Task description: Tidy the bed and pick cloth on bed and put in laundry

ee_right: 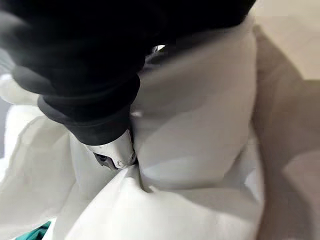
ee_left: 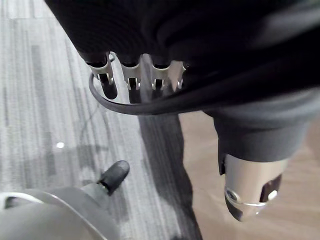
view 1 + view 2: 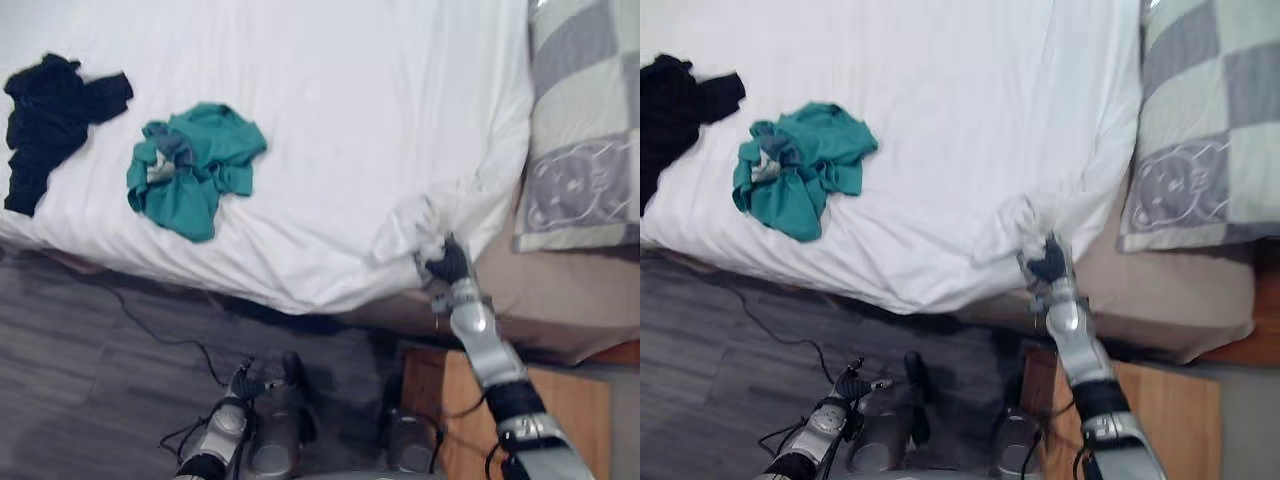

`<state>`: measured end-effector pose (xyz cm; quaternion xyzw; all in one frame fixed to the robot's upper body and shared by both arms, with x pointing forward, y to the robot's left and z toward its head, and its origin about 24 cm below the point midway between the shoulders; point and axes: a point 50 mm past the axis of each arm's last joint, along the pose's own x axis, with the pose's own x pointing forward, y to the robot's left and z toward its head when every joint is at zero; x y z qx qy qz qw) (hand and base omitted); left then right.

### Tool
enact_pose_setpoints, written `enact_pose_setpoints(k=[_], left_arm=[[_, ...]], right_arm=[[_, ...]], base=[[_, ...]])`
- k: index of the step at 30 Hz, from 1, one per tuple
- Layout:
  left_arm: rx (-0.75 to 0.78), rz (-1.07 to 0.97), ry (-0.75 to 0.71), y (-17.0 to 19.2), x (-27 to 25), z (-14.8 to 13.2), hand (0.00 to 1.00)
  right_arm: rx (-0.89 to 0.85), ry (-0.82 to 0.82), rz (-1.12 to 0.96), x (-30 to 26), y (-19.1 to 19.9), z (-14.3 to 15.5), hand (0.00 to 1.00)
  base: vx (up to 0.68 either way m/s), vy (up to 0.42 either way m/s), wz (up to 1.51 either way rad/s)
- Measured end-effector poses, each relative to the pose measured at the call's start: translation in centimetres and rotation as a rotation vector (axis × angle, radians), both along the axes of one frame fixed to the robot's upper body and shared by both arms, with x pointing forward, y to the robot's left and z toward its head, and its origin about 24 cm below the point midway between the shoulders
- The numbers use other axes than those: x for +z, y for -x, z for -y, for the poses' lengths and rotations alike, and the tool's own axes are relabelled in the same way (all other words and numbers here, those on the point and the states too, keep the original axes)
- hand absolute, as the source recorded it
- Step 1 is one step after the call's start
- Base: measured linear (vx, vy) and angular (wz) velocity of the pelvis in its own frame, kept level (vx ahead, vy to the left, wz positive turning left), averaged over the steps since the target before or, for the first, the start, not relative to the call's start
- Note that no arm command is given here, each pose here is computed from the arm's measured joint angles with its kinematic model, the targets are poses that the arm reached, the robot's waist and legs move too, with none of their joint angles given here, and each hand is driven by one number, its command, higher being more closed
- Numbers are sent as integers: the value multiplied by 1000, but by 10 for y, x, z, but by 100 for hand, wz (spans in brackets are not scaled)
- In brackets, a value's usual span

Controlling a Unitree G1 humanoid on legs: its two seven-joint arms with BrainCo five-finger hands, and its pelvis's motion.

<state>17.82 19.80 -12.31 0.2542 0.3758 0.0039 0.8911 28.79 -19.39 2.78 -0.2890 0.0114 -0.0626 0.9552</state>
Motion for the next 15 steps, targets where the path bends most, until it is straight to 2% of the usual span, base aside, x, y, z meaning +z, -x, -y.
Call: enact_pose_setpoints(k=[4, 8, 14, 15], left_arm=[[-11, -45, 3, 11, -6, 1, 0], [6, -118, 16, 28, -16, 4, 0], [72, -142, 57, 39, -21, 6, 0], [92, -143, 63, 40, -21, 4, 0]], right_arm=[[-122, -99, -191, -52, 34, 11, 0], [-241, -217, -279, -78, 53, 24, 0], [-452, -522, -294, -97, 70, 33, 0], [-560, -596, -359, -114, 86, 41, 0]], base=[[59, -6, -12], [-27, 11, -27], [-4, 3, -15], [36, 4, -17]])
